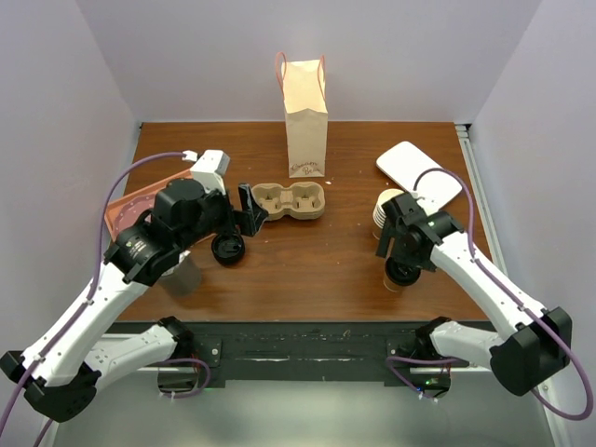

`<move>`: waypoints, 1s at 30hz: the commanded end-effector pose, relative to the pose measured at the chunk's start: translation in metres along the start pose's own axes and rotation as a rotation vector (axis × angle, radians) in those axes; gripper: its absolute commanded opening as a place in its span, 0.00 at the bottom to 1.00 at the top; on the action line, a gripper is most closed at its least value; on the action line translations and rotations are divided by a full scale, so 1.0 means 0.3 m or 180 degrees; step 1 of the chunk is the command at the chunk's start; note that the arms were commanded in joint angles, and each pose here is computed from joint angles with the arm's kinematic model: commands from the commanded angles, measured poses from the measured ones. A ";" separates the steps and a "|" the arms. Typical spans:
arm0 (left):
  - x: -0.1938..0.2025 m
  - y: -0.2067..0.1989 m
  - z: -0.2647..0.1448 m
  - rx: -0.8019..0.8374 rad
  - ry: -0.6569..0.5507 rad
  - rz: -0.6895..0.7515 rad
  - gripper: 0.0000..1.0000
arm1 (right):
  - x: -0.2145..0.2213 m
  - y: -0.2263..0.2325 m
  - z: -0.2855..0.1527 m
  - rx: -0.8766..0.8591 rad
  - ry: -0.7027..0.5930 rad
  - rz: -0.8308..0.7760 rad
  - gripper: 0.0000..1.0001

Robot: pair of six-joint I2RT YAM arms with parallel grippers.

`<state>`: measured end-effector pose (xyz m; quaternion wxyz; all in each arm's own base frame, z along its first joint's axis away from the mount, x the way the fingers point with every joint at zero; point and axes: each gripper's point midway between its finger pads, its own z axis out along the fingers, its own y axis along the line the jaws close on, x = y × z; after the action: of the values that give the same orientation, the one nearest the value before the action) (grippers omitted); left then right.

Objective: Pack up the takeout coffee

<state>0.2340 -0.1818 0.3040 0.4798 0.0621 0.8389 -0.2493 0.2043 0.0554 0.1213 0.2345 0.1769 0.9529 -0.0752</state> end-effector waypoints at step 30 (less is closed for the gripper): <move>-0.115 0.024 -0.119 -0.0413 -0.0161 -0.0607 1.00 | -1.230 0.964 -0.344 -0.1868 -0.2714 -0.0414 0.62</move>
<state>0.2286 -0.1636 0.3361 0.4696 -0.0118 0.8506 -0.2362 0.5610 0.2402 0.2841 0.5279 0.0265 0.8429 0.1010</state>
